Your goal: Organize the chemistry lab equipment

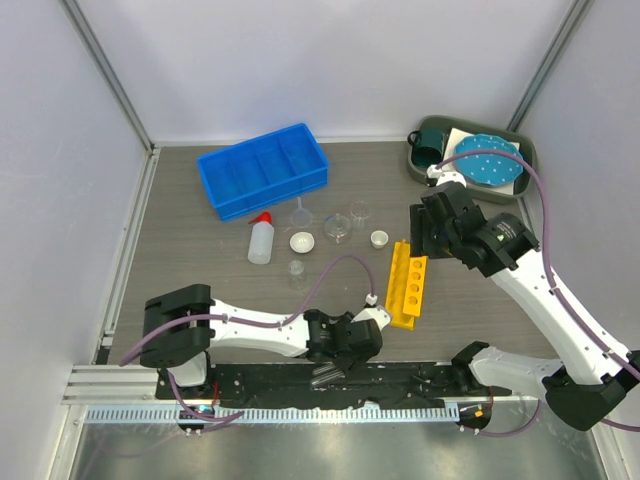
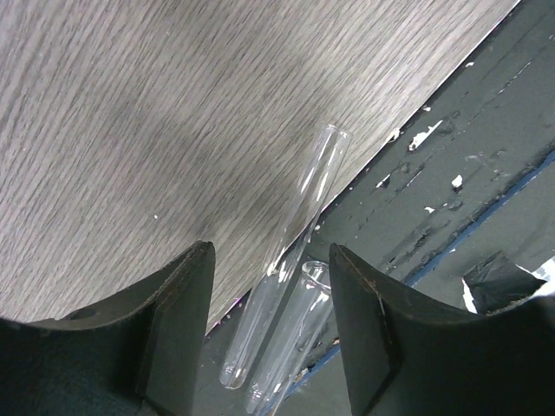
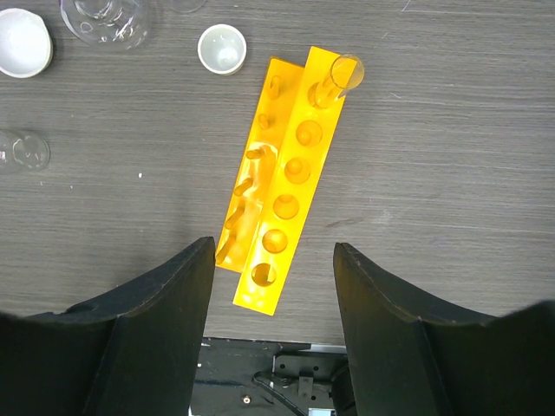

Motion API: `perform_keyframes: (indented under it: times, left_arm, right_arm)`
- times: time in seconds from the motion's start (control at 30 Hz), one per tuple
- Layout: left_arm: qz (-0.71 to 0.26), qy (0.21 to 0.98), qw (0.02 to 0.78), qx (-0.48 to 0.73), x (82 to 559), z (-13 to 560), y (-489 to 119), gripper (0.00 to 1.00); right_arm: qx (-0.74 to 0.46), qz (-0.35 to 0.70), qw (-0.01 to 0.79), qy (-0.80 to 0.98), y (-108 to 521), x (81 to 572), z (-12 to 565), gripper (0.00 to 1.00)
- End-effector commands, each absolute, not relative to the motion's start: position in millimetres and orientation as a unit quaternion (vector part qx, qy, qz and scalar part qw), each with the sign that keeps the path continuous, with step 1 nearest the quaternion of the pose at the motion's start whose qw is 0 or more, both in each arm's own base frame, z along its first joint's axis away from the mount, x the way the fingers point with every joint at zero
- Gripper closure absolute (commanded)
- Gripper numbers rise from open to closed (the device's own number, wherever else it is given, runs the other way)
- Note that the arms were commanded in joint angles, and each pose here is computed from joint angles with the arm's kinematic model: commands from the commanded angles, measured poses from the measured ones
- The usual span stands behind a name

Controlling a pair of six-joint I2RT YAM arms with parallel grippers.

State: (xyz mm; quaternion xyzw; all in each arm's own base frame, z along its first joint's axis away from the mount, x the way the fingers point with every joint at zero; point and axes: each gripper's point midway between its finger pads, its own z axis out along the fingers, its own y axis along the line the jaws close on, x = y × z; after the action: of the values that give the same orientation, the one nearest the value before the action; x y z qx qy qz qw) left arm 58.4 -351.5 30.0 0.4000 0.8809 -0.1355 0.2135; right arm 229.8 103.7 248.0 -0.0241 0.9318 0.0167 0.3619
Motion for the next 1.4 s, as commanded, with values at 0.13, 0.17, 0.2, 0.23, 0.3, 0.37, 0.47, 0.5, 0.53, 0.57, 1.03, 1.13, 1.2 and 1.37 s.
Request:
perform_keyframes:
  times: [0.13,0.17,0.2,0.23,0.3,0.37,0.47,0.5,0.53,0.57,1.03,1.13,1.2,1.37]
  left_arm:
    - [-0.152,0.879,0.218,0.395,55.5,25.4,-357.3,0.45]
    - [-0.152,0.879,0.217,0.395,55.2,24.6,-357.4,0.46]
    - [-0.151,0.880,0.216,0.395,55.0,22.9,-355.7,0.46]
    - [-0.151,0.880,0.216,0.396,54.4,22.7,-355.5,0.48]
    - [-0.149,0.881,0.216,0.395,55.1,20.1,-354.5,0.49]
    - [-0.148,0.881,0.216,0.395,54.7,18.2,-354.5,0.50]
    - [-0.142,0.883,0.213,0.394,55.3,13.2,-352.9,0.53]
    - [-0.143,0.883,0.212,0.395,55.1,13.1,-353.7,0.54]
    - [-0.140,0.883,0.211,0.396,54.5,11.1,-352.8,0.55]
    - [-0.141,0.883,0.211,0.396,54.6,10.7,-353.7,0.55]
    - [-0.124,0.882,0.222,0.396,61.0,11.9,-352.7,0.77]
    - [-0.121,0.879,0.232,0.399,65.4,21.8,-356.4,0.78]
    - [-0.119,0.875,0.245,0.400,69.7,31.4,-360.0,0.79]
    - [-0.103,0.866,0.267,0.411,80.0,51.3,-362.7,0.81]
  right_arm:
    - [-0.020,0.034,0.375,0.926,110.0,229.6,253.1,0.37]
    - [-0.022,0.035,0.373,0.927,110.8,229.0,252.0,0.37]
    - [-0.022,0.034,0.375,0.926,110.8,229.1,252.6,0.38]
    - [-0.023,0.035,0.374,0.926,111.0,229.0,251.7,0.37]
    - [-0.023,0.034,0.374,0.926,111.3,228.9,250.9,0.37]
    - [-0.025,0.033,0.373,0.927,111.3,228.1,249.2,0.37]
    - [-0.026,0.033,0.372,0.927,112.3,228.0,247.6,0.37]
    - [-0.026,0.032,0.372,0.927,112.1,228.3,247.3,0.38]
    - [-0.027,0.032,0.372,0.927,112.5,228.1,247.3,0.38]
    - [-0.026,0.031,0.372,0.927,112.2,228.1,246.8,0.38]
    - [-0.029,0.033,0.373,0.927,117.0,230.8,245.8,0.38]
    - [-0.027,0.034,0.377,0.925,117.5,232.3,247.8,0.37]
    - [-0.026,0.035,0.380,0.924,117.5,233.2,249.8,0.37]
    - [-0.026,0.037,0.383,0.923,119.0,234.5,252.2,0.37]
